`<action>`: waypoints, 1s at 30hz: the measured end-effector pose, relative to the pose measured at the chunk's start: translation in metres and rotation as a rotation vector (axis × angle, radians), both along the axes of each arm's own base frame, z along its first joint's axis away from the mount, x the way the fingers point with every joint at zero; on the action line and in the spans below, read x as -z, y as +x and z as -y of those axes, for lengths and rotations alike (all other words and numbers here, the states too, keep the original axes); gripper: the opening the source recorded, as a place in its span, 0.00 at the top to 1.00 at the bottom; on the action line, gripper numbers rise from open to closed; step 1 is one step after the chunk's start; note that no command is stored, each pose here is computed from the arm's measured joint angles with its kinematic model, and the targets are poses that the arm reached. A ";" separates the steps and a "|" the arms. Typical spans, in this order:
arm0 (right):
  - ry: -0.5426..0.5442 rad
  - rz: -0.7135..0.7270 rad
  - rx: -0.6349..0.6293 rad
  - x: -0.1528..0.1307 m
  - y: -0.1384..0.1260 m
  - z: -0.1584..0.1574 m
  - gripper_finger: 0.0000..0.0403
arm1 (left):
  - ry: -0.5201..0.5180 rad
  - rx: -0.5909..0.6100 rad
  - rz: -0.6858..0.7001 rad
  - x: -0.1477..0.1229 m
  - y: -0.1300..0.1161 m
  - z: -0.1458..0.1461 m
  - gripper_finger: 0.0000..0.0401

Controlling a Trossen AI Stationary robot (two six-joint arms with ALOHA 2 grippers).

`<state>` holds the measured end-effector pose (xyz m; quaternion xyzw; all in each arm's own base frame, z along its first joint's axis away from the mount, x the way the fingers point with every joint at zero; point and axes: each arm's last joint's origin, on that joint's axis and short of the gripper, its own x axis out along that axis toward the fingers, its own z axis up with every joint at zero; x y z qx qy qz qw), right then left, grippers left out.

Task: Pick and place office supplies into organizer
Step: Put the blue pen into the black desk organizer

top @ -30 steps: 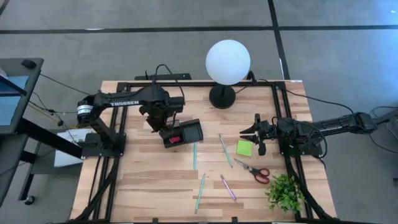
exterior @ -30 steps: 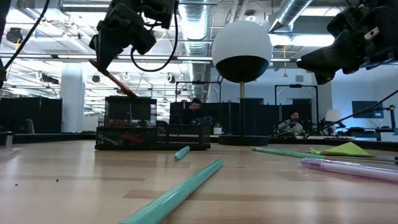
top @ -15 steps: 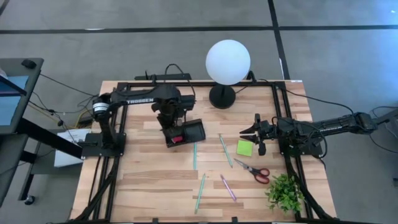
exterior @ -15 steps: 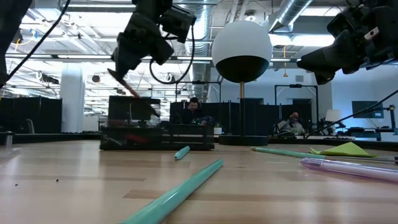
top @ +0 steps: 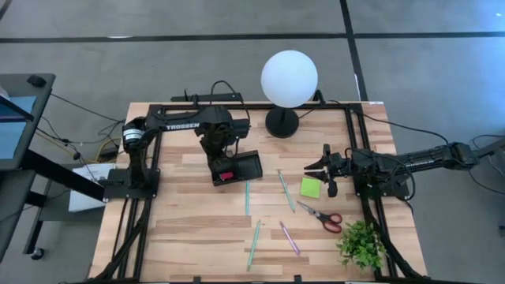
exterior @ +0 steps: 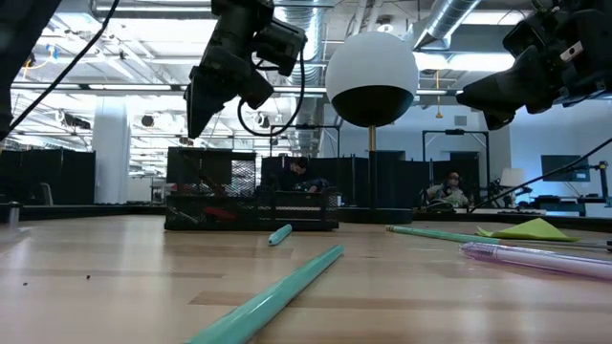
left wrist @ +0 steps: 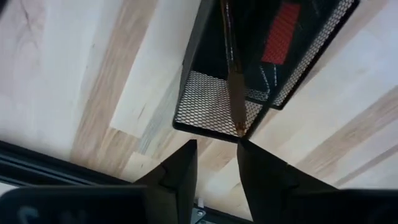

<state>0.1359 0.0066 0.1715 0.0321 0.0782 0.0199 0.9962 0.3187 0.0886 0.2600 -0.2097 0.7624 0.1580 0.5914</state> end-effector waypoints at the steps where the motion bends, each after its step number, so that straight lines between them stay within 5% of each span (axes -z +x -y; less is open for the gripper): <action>1: 0.000 0.000 0.000 0.000 0.000 0.000 0.81 | 0.003 0.000 0.000 0.000 0.000 0.000 0.72; 9: 0.000 0.000 0.000 0.000 0.000 0.000 0.81 | 0.004 0.003 0.009 -0.003 0.002 0.004 0.72; 14: 0.001 0.005 0.000 0.000 0.000 0.000 0.81 | 0.060 0.123 0.128 -0.032 0.016 0.021 0.72; 22: 0.016 0.118 -0.019 -0.011 0.001 -0.002 0.81 | 0.561 0.219 0.332 -0.109 0.007 0.060 0.72; 27: 0.009 0.119 -0.027 -0.011 0.001 -0.003 0.81 | 0.786 0.052 0.499 -0.139 -0.037 0.103 0.72; 30: 0.005 0.114 -0.016 -0.011 0.001 -0.002 0.81 | 0.917 -0.108 0.643 -0.133 -0.063 0.133 0.72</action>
